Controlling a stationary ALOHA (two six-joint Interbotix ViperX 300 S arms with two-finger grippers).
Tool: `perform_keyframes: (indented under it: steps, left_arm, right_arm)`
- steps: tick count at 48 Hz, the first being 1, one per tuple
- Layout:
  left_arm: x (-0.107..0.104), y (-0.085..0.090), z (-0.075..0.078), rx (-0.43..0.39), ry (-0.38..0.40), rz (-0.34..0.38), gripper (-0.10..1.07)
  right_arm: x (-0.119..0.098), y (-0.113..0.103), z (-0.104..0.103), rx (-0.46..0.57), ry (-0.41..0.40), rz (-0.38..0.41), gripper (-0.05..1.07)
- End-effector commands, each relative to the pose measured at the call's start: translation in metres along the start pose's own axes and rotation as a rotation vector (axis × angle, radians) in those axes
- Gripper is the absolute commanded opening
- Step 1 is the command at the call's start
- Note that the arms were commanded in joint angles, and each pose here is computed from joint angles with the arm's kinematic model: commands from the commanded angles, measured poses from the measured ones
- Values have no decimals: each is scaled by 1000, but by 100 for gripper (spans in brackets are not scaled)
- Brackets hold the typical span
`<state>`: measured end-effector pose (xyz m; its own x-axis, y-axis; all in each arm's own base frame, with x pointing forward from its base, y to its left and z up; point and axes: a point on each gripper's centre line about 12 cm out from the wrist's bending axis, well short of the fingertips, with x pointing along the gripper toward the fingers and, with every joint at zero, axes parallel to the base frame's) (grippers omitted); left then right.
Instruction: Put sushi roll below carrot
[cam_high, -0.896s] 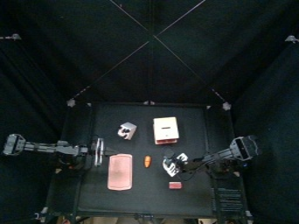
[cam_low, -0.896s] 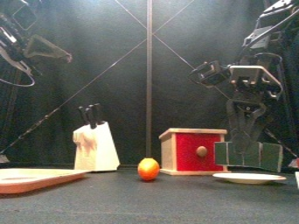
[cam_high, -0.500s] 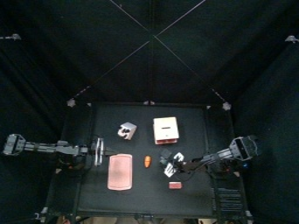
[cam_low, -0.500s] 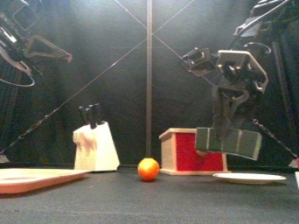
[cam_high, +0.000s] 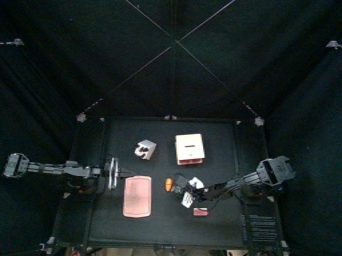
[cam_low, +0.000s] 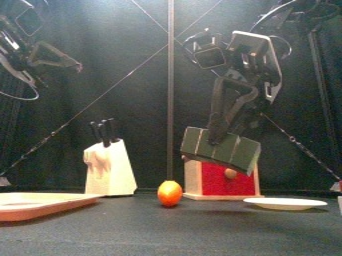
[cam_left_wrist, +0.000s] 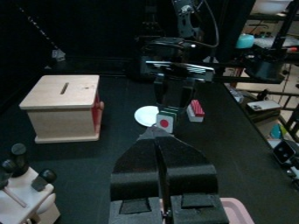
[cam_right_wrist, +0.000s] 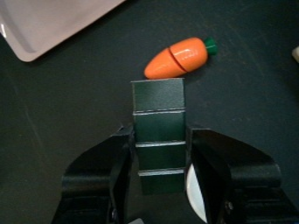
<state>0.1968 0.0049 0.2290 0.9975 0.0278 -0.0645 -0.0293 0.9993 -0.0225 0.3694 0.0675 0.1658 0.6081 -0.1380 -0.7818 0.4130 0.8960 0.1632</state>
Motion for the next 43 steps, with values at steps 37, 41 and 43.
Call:
perform_keyframes:
  steps: [37,41,43]
  left_arm:
    - [2,-1,5,-4,-18,-2,-2]
    - [2,0,5,-4,-18,0,-2]
    - [2,0,5,-4,-18,0,-2]
  right_arm:
    - [5,57,17,-199,-3,108,62]
    - [8,60,15,-236,5,108,62]
    - [11,61,15,-247,9,108,62]
